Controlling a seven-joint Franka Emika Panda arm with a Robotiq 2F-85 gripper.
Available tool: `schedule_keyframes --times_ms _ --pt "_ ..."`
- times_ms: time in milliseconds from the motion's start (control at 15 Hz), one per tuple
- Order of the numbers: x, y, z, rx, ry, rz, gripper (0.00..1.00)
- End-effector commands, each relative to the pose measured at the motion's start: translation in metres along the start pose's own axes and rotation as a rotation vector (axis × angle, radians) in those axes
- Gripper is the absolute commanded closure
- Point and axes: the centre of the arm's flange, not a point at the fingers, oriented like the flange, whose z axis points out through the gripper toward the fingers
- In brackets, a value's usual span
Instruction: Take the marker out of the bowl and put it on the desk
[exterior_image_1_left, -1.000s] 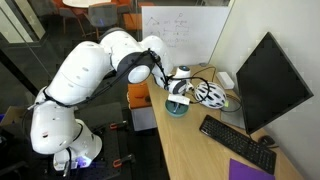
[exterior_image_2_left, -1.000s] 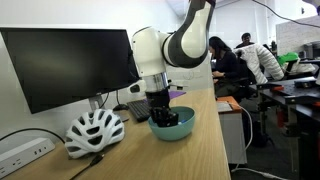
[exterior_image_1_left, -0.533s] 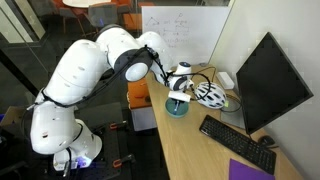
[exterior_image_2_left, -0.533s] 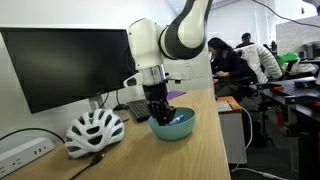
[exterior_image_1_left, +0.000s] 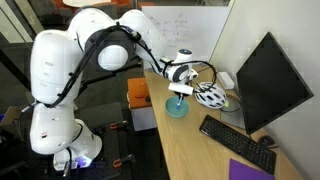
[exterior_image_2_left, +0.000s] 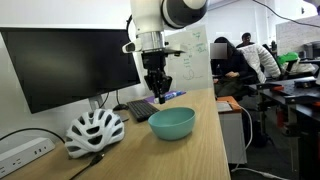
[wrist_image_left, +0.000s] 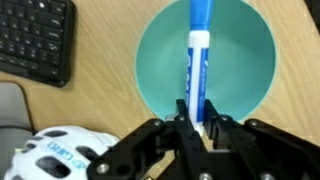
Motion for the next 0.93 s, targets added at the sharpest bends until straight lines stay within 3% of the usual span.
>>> schedule_keyframes --times_ms 0,267,400,667,867 --pt "-0.051 0.029 0.002 0.002 -0.028 0.075 0.95" --pt "-0.123 0.088 0.051 -0.037 -0.078 0.120 0.95" --pt "-0.151 0.103 0.077 -0.018 -0.064 0.088 0.95" --pt "-0.168 0.097 0.121 0.038 -0.006 -0.087 0.95" --pt "-0.176 0.091 0.135 0.056 0.018 -0.129 0.95"
